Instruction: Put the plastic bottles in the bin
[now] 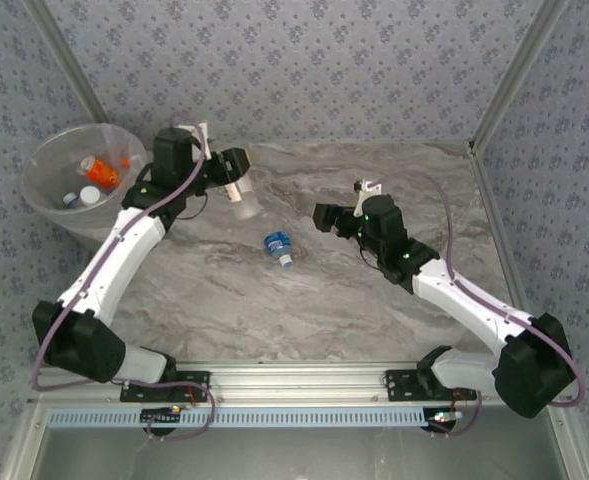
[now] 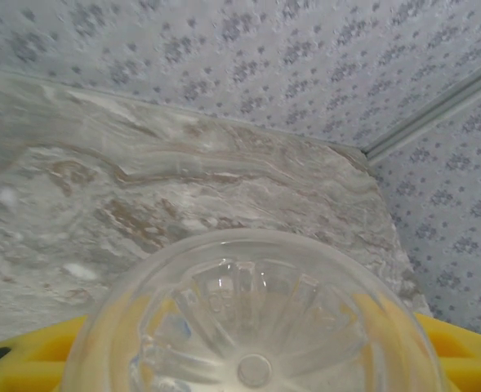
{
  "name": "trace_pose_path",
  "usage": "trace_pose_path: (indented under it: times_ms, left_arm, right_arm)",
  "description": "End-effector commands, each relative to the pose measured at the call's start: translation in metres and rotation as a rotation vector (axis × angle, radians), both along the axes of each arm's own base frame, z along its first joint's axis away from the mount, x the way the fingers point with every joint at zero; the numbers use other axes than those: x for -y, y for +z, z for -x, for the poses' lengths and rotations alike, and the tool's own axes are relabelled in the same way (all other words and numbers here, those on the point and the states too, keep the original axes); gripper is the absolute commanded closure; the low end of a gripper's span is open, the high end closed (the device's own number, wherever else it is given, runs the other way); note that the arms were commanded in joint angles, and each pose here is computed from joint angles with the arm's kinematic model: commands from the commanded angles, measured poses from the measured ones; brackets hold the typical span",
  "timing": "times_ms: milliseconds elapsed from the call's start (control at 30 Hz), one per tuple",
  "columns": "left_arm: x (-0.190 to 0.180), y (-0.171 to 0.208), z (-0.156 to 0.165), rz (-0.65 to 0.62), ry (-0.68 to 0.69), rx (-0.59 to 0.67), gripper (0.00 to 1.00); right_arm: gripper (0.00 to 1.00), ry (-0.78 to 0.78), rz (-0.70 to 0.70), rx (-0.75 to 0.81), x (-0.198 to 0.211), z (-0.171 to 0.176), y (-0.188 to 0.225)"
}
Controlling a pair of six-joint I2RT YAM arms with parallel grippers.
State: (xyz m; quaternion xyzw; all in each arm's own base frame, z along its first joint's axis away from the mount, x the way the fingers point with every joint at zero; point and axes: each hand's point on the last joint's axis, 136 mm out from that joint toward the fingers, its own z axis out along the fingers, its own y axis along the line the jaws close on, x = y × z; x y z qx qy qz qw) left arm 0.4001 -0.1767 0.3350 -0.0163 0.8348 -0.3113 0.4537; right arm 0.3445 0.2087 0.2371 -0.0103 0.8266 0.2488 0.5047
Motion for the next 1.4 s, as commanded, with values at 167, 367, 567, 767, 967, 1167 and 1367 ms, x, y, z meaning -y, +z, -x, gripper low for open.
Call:
trace_pose_path:
  times_ms: [167,367,567,767,967,1167,1367]
  left_arm:
    - [-0.081,0.119,0.020,-0.223,0.185,0.334,0.58]
    - [-0.147,0.161,0.024,-0.358,0.468,0.446,0.57]
    - [-0.200,0.177,0.030,-0.452,0.660,0.469,0.57]
    - [-0.239,0.151,0.009,-0.509,0.701,0.344,0.57]
    - [-0.281,0.107,-0.019,-0.478,0.752,0.120,0.57]
    - [-0.300,0.049,-0.041,-0.358,0.733,-0.074,0.55]
    - [-0.304,0.023,-0.053,-0.204,0.730,-0.227,0.33]
  right_arm:
    - [0.00,-0.150,-0.022,0.051,0.030,0.001,0.013]
    - [0.00,-0.157,-0.028,0.077,0.035,0.006,0.020]
    - [0.00,-0.177,-0.018,0.059,0.042,0.010,0.016]
    - [0.00,-0.194,-0.025,0.087,0.047,0.012,0.020]
    - [0.00,-0.192,-0.016,0.084,0.047,0.012,0.020]
    - [0.00,-0.198,-0.008,0.075,0.049,0.013,0.018]
    - [0.00,-0.197,-0.003,0.074,0.049,0.014,0.019]
